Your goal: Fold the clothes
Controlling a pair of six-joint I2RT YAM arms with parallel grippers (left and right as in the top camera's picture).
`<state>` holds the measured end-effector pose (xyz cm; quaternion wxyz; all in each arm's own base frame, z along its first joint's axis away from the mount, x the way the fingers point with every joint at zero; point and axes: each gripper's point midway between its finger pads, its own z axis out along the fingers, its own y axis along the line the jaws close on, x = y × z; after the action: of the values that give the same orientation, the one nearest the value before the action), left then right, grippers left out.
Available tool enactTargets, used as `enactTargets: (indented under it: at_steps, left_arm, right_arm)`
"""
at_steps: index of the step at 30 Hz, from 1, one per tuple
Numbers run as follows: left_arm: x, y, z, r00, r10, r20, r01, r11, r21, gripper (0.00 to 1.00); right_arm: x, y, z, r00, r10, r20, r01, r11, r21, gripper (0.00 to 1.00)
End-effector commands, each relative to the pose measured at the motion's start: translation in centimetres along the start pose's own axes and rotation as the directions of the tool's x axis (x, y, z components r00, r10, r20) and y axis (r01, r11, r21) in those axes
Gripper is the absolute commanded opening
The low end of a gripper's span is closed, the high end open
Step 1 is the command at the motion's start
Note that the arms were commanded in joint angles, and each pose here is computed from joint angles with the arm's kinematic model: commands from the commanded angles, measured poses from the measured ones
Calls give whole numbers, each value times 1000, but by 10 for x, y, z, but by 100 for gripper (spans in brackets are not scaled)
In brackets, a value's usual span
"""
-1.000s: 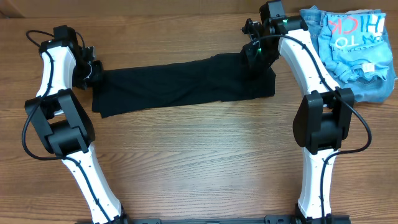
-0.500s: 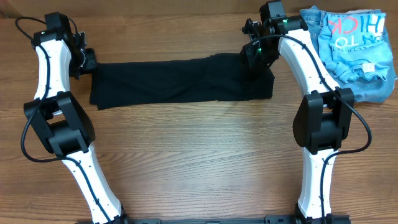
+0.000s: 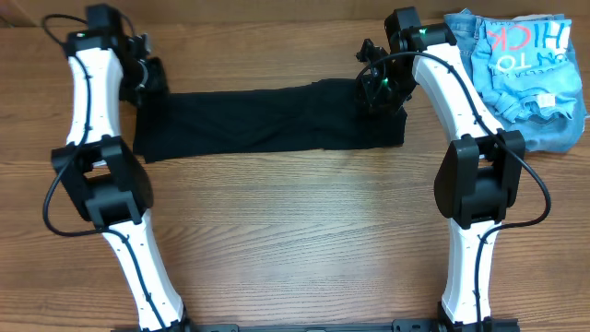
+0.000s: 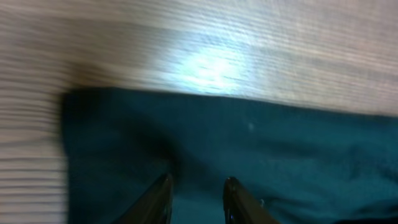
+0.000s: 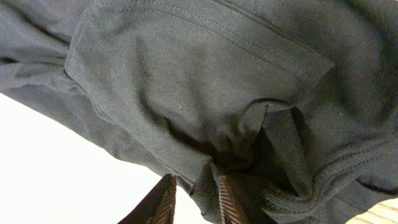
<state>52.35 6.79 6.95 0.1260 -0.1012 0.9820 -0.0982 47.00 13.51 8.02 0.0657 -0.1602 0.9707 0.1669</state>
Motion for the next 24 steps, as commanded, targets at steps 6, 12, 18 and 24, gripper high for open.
enactTargets:
  at_steps: [6, 12, 18, 24]
  left_arm:
    - [57, 43, 61, 988, -54, -148, 25, 982, -189, 27]
    - [55, 51, 67, 991, -53, -125, 25, 976, -214, 28]
    - [51, 62, 65, 993, -47, -108, 16, 962, -271, 28]
    - [51, 66, 64, 993, -41, -110, 7, 957, -290, 18]
  right_arm:
    - [10, -1, 15, 1000, 0, -7, 0, 1000, -18, 17]
    - [26, -12, 46, 1000, 9, -30, -9, 1000, -13, 17]
    - [73, -71, 57, 981, 89, -175, -32, 953, 303, 16]
    - [74, -85, 52, 980, 116, -163, -59, 946, 320, 17]
